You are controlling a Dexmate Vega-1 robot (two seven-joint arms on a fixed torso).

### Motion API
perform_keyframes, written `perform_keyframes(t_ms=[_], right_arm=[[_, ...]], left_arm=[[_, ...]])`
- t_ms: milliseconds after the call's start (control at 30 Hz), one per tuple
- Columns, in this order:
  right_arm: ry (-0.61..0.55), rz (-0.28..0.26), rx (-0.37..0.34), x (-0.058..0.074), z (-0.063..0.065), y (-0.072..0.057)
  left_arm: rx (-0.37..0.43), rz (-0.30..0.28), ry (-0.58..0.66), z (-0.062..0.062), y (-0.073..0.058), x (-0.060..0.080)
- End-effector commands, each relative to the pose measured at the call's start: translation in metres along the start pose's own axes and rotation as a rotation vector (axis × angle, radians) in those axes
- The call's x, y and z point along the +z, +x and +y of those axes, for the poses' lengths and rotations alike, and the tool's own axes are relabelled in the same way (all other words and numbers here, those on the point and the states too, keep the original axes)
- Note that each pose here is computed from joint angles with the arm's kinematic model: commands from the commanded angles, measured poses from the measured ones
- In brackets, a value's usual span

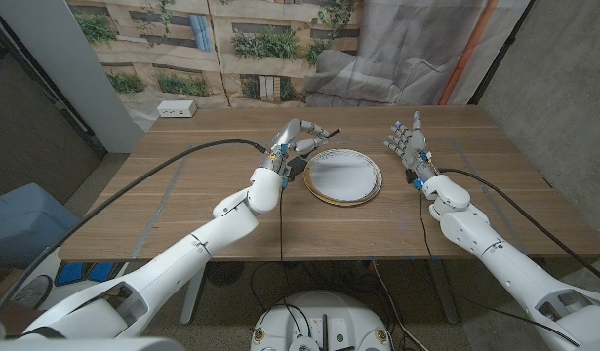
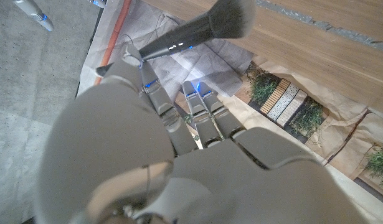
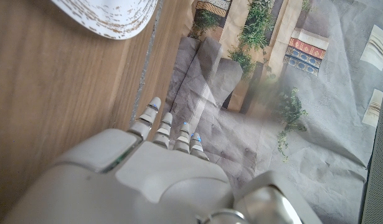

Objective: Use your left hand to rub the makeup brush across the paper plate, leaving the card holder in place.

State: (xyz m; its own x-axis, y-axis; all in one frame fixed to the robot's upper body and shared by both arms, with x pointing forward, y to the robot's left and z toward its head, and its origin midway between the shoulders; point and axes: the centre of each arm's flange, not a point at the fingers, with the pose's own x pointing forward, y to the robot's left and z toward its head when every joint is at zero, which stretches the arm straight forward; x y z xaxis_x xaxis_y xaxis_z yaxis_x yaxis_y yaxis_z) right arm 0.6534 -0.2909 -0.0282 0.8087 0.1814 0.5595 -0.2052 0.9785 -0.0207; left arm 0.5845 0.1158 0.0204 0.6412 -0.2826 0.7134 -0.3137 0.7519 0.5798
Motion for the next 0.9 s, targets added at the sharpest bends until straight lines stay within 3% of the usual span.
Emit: perform_keyframes(t_ms=[33,667,900], right_arm=[[0.0,0.0,0.0,0.0,0.0,0.0],[0.0,0.0,0.0,0.0,0.0,0.0],[0.0,0.0,0.0,0.0,0.0,0.0]], left_arm=[[-0.04,-0.001,0.092,0.011,-0.008,-0.002],[-0.078,0.039,0.242,0.041,-0.034,-0.025],[-0.076,0.027,0.292,0.051,-0.038,-0.029]])
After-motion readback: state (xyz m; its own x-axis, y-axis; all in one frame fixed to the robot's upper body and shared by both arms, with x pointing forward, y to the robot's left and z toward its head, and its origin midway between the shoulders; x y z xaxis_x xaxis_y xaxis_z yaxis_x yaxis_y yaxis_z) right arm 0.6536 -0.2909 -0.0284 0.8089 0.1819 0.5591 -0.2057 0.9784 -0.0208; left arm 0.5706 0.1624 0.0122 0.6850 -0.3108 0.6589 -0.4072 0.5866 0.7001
